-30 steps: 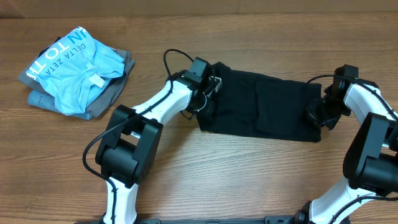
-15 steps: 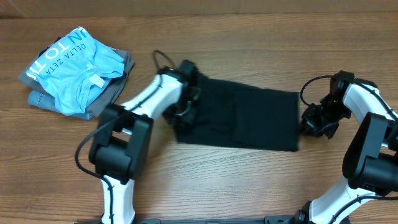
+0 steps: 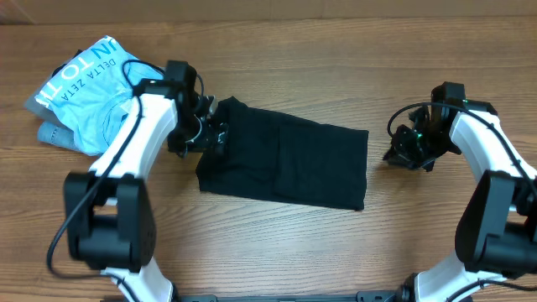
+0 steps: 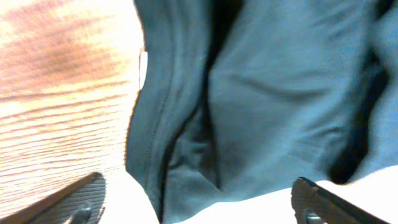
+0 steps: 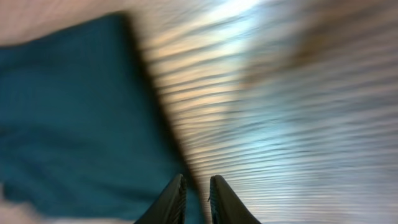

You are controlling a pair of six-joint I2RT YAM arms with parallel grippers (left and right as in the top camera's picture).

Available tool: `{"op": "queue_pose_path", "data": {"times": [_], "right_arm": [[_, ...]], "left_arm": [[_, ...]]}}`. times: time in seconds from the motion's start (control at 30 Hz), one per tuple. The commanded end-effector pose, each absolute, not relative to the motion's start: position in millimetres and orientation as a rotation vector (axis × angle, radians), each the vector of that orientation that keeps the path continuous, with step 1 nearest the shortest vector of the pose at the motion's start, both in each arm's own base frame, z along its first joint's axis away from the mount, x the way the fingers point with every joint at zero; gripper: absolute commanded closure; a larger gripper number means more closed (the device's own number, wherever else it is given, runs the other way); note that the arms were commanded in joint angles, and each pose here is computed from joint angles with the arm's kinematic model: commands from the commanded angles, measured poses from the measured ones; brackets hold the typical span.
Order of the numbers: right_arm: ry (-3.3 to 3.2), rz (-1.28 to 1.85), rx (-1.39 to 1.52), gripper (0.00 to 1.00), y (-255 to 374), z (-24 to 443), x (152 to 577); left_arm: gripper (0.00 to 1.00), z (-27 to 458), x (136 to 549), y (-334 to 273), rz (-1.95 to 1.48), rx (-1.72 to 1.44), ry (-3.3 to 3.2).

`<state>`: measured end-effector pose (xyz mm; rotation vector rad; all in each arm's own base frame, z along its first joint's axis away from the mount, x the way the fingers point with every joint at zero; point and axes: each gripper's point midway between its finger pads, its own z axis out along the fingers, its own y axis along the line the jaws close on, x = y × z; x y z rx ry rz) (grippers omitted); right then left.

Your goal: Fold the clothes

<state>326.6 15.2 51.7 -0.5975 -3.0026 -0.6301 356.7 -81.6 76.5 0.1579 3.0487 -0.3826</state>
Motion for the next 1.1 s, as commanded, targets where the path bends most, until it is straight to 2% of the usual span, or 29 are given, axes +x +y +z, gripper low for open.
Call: {"op": "queue_pose_path", "data": {"times": [0.0, 0.17, 0.33, 0.47, 0.63, 0.83, 0.9, 0.93, 0.97, 1.03, 1.07], "right_arm": [[-3.020, -0.863, -0.438, 0.85, 54, 75, 335], [-3.018, -0.654, -0.646, 0.88, 57, 50, 333], [-3.025, -0.661, -0.622, 0.89, 71, 34, 328], [-3.024, -0.647, -0.584, 0.89, 79, 23, 320], [-3.029, -0.649, -0.578, 0.89, 80, 22, 320], [-3.028, -0.649, -0.578, 0.89, 80, 22, 320], [-3.028, -0.648, -0.578, 0.89, 80, 22, 319], [-3.028, -0.649, -0.578, 0.89, 80, 22, 319], [-3.027, -0.649, -0.578, 0.89, 80, 22, 319], [-3.027, -0.649, -0.578, 0.89, 80, 22, 319], [-3.027, -0.648, -0.578, 0.89, 80, 22, 319]], "left_arm": [[0.00, 92, 362, -80, -0.467, 0.170, 2.983], [0.00, 55, 362, -86, -0.554, 0.173, 3.061], [0.00, 9, 367, -88, -0.579, 0.160, 3.123], [0.04, -27, 359, -89, -0.607, 0.161, 3.197], [0.14, -34, 350, -121, -0.900, 0.248, 3.160], [0.18, -35, 348, -139, -0.977, 0.320, 3.126], [0.27, -35, 347, -141, -0.971, 0.330, 3.130], [0.36, -35, 347, -142, -0.973, 0.332, 3.129], [0.50, -35, 347, -142, -0.973, 0.332, 3.129], [0.72, -35, 347, -142, -0.973, 0.330, 3.130], [0.78, -35, 347, -141, -0.975, 0.325, 3.134]]}}
